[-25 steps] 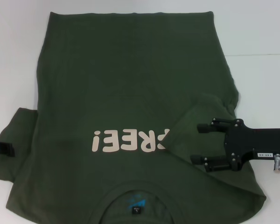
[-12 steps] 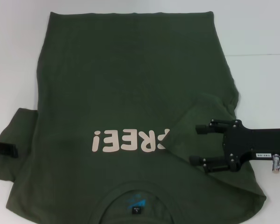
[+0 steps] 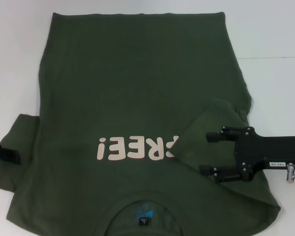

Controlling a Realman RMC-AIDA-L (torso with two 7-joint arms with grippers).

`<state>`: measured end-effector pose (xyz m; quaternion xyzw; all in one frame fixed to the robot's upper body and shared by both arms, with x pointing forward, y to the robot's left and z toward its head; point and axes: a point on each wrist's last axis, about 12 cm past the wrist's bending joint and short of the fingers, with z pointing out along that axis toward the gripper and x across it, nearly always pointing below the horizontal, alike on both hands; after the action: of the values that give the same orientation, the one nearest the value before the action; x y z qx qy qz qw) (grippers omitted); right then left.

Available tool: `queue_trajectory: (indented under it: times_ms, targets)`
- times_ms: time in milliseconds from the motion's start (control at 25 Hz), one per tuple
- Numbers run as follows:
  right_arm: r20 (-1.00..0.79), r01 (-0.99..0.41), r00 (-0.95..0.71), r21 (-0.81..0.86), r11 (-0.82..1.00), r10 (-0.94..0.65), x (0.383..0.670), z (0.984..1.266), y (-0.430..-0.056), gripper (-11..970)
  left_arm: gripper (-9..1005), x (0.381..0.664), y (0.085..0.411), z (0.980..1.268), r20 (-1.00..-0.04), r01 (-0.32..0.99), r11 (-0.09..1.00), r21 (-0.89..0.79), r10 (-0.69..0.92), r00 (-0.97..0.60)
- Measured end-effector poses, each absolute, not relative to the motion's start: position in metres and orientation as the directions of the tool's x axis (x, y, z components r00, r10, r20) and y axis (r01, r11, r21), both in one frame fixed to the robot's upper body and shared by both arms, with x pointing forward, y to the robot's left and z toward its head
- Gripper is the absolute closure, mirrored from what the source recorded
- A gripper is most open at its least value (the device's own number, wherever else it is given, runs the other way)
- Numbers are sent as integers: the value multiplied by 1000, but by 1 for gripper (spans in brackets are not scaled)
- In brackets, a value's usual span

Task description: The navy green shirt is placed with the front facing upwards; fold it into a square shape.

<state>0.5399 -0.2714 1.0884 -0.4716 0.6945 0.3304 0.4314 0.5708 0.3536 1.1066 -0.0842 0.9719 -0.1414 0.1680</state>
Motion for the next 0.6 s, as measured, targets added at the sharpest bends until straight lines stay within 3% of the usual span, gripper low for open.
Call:
queue_trajectory:
  times_ms: [440,600]
  targets:
    - [-911,-940,-186,55,337,-369,539,1088,-272,60,317,574,349,1109,-312,-82,955,-286,-174,-934]
    - [-911,-940,-187,56,338,-369,539,1088,-272,60,478,575,349,1111,-319,-80,956,-282,-172,-932]
